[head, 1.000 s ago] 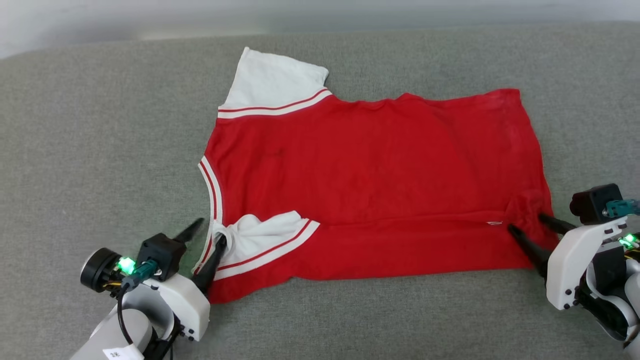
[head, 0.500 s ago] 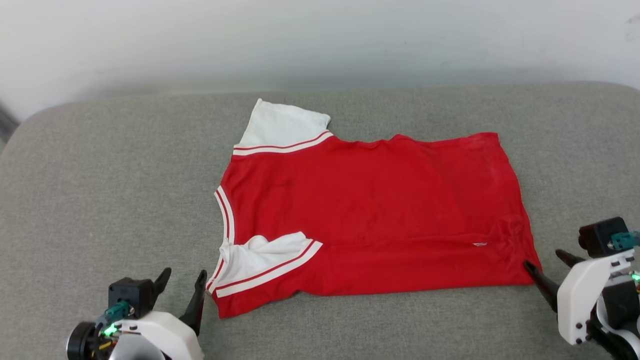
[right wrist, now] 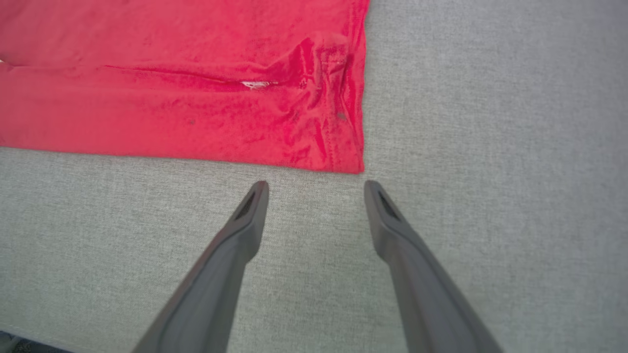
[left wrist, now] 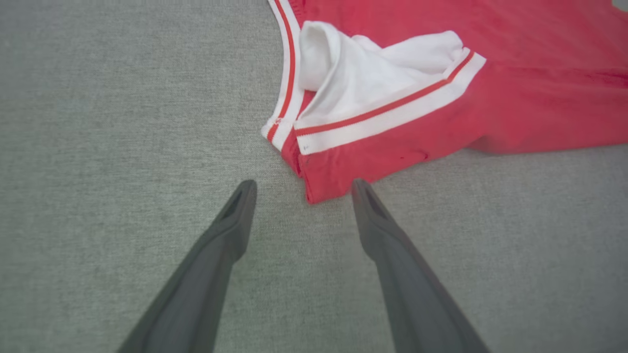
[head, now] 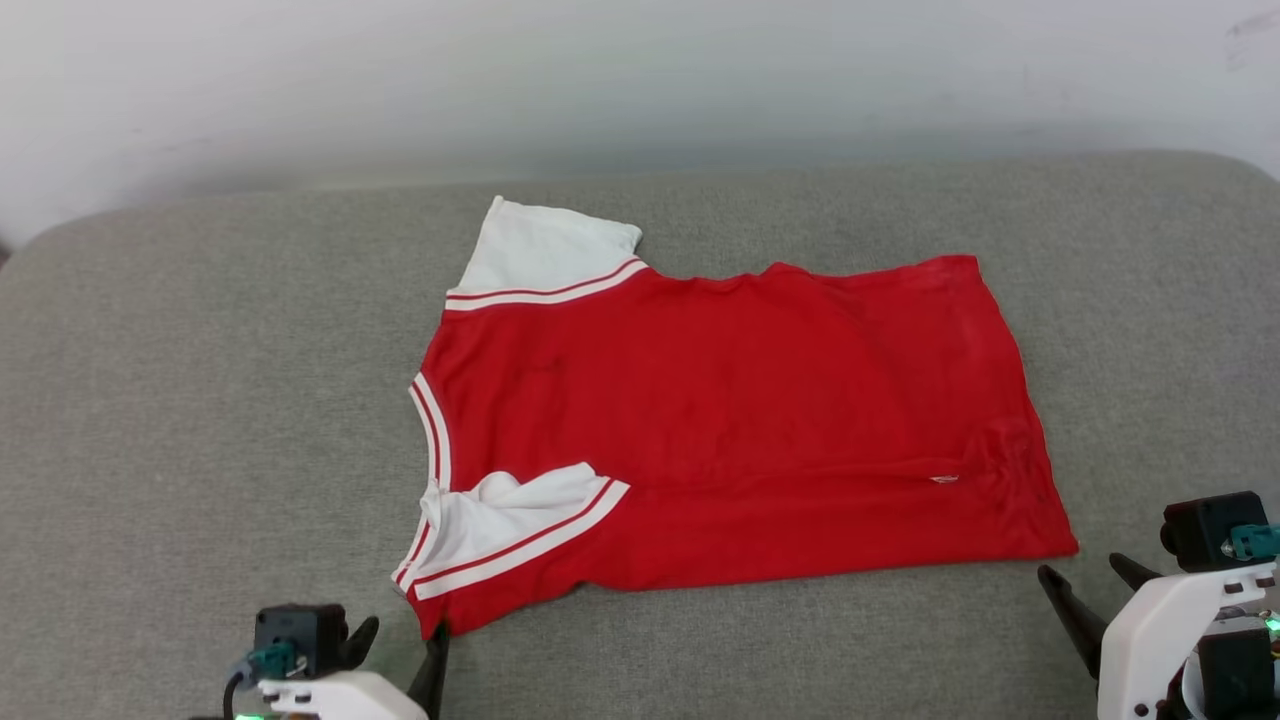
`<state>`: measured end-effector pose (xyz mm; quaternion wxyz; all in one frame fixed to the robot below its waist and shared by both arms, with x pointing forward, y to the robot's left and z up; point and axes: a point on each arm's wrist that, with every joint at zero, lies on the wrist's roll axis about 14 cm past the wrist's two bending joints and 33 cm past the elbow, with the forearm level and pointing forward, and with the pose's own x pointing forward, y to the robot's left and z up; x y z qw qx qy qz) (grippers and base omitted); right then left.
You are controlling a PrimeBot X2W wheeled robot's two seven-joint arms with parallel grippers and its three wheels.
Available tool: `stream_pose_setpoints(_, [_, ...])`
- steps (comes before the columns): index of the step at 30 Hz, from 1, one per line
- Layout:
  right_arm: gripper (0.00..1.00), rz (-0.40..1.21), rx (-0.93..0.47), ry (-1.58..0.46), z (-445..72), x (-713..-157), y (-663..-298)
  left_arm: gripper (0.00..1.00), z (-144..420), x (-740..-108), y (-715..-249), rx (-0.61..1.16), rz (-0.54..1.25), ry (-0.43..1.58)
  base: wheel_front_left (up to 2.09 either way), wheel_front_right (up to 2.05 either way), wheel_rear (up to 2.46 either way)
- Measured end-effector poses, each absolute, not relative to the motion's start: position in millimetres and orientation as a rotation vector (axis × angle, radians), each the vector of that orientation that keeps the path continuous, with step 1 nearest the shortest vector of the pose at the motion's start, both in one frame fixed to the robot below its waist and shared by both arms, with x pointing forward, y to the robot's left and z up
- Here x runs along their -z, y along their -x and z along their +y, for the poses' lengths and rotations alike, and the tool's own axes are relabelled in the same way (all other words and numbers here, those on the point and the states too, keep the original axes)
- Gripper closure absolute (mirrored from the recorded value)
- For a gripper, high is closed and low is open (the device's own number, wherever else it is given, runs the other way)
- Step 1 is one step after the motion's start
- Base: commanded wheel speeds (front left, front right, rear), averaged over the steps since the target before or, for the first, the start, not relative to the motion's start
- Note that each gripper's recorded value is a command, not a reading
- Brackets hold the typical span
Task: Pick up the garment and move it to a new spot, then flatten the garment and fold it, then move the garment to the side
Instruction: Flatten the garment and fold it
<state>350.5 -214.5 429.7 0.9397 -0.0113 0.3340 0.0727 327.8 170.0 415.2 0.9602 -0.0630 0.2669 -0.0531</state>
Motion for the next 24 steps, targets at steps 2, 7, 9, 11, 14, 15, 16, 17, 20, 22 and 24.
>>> stream_pose_setpoints(2, [0.00, 0.682, -0.146, 0.017, -212.8, -428.9, -350.3, 0.00, 166.9, -415.8, -335.8, 0.111, 0.541, 0.133, 0.00, 0.00, 0.00])
stream_pose_setpoints(7, [0.00, 0.689, -0.139, 0.013, -212.7, -426.5, -352.0, 0.00, 165.5, -399.7, -347.2, 0.114, 0.606, 0.113, 0.00, 0.00, 0.00])
stream_pose_setpoints(9, [0.00, 0.680, -0.131, 0.017, -214.9, -427.3, -353.9, 0.00, 167.8, -389.6, -348.9, 0.111, 0.642, 0.084, 0.00, 0.00, 0.00])
stream_pose_setpoints(11, [0.00, 0.675, -0.125, 0.019, -216.7, -427.9, -355.8, 0.00, 169.6, -377.0, -345.5, 0.120, 0.691, 0.040, 0.00, 0.00, 0.00])
stream_pose_setpoints(14, [0.00, 0.675, -0.116, 0.018, -219.6, -426.6, -355.6, 0.00, 163.9, -365.0, -341.0, 0.148, 0.748, 0.034, 0.00, 0.00, 0.00])
stream_pose_setpoints(15, [0.00, 0.673, -0.114, 0.018, -220.1, -426.7, -356.4, 0.00, 164.0, -362.7, -340.8, 0.149, 0.757, 0.038, 0.00, 0.00, 0.00])
stream_pose_setpoints(16, [0.00, 0.671, -0.113, 0.018, -220.7, -427.1, -357.2, 0.00, 164.0, -361.0, -341.0, 0.151, 0.762, 0.037, 0.00, 0.00, 0.00])
stream_pose_setpoints(17, [0.00, 0.670, -0.112, 0.020, -221.1, -427.5, -357.9, 0.00, 163.6, -359.2, -340.6, 0.154, 0.768, 0.039, 0.00, 0.00, 0.00])
stream_pose_setpoints(20, [0.00, 0.667, -0.116, 0.030, -221.6, -428.6, -358.8, 0.91, 161.4, -357.2, -340.1, 0.168, 0.778, 0.056, 0.00, 0.00, 0.00])
stream_pose_setpoints(22, [0.00, 0.659, -0.120, 0.043, -222.8, -432.0, -360.6, 1.00, 158.3, -358.9, -339.5, 0.187, 0.772, 0.074, 0.00, 0.00, 0.00])
stream_pose_setpoints(24, [0.00, 0.645, -0.121, 0.069, -225.7, -437.2, -363.8, 1.00, 155.1, -360.9, -337.6, 0.199, 0.765, 0.092, 0.00, 0.00, 0.00])
